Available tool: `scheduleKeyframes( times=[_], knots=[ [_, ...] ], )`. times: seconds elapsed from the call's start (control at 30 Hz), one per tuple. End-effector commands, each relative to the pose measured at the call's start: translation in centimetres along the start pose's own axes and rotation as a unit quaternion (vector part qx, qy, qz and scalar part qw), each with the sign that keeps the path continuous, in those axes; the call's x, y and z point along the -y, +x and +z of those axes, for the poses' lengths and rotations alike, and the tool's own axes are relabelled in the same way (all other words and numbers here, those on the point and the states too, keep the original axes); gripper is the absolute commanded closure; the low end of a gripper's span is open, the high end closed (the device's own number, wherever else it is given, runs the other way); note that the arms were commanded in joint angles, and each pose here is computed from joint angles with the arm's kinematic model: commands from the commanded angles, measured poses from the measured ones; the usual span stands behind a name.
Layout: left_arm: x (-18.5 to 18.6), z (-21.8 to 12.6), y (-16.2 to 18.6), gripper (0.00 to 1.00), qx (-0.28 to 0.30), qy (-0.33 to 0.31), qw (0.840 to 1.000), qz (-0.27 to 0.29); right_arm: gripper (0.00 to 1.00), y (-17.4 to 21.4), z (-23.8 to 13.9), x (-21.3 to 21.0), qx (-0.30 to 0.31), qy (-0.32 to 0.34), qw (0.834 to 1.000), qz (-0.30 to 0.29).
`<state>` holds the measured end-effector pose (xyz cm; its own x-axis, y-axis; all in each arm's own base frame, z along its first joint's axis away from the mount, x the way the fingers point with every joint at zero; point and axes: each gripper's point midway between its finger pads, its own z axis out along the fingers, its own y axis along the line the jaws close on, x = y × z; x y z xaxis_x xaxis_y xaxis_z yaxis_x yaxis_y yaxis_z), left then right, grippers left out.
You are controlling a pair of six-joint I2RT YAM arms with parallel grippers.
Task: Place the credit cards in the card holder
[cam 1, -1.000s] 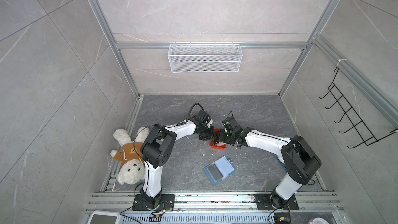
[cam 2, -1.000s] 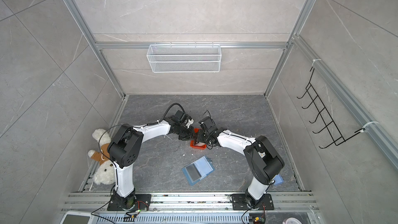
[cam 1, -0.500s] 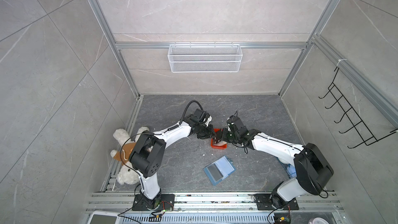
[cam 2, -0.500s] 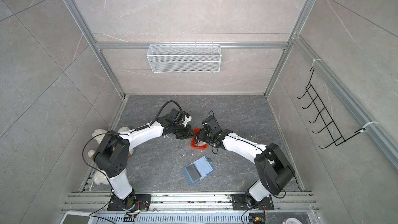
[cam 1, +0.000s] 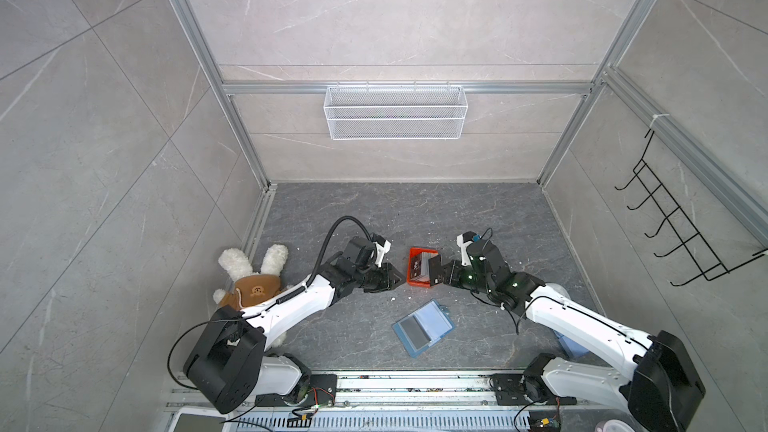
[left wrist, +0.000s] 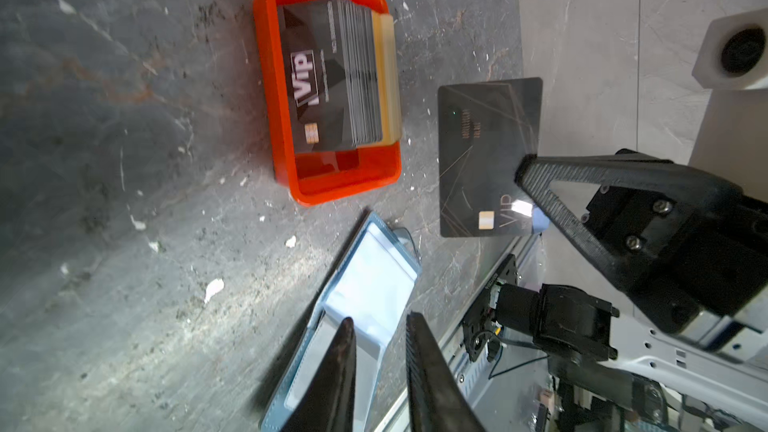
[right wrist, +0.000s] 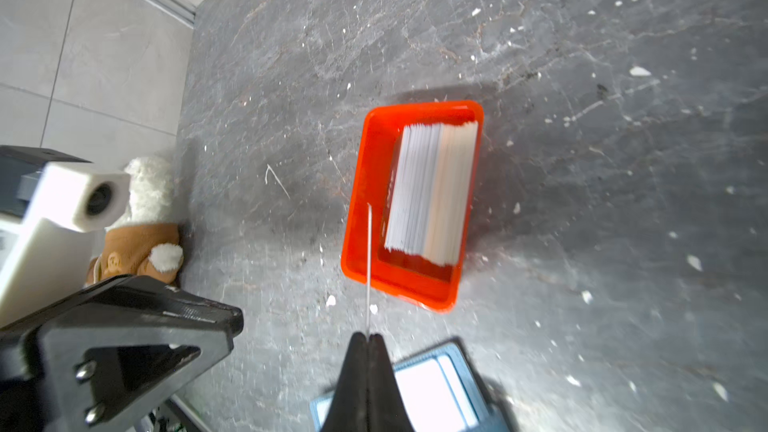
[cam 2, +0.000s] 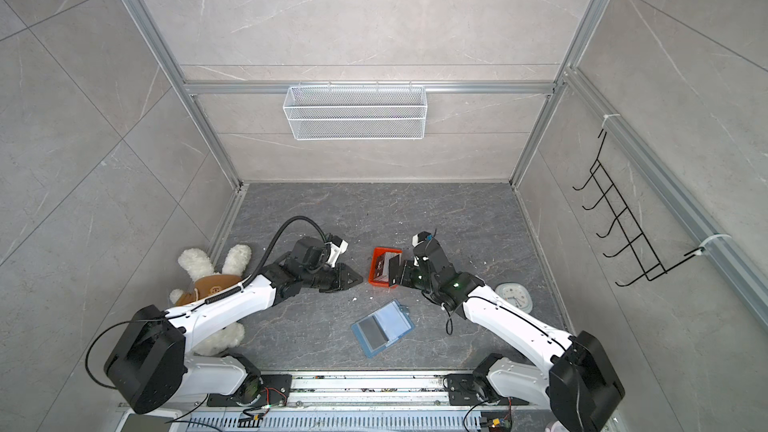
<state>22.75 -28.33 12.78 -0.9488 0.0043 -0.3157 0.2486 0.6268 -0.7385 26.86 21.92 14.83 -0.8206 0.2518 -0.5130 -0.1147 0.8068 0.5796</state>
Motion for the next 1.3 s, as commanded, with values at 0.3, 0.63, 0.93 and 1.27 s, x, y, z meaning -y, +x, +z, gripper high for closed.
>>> scheduleKeyframes(
  times=[0.3, 0.63, 0.93, 1.27],
  knots=[
    [3.5, -0.4, 3.0, 0.75, -0.007, 0.110, 0.994, 0.006, 1.00, 3.3, -4.0, -0.7, -0.018, -0.083, 0.996, -0.017],
    [6.8, -1.0, 3.2, 0.75, -0.026, 0.203, 0.979, 0.019, 1.00, 4.3, -6.2, -2.3, -0.016, -0.152, 0.988, -0.014],
    [8.6, -1.1, 2.9, 0.70, -0.034, 0.251, 0.967, 0.018, 1.00, 4.2, -7.2, -4.3, -0.021, -0.203, 0.979, -0.015],
    [10.5, -1.4, 3.5, 0.69, -0.036, 0.279, 0.959, 0.030, 1.00, 3.7, -7.3, -5.7, -0.011, -0.254, 0.967, 0.013]
  ],
)
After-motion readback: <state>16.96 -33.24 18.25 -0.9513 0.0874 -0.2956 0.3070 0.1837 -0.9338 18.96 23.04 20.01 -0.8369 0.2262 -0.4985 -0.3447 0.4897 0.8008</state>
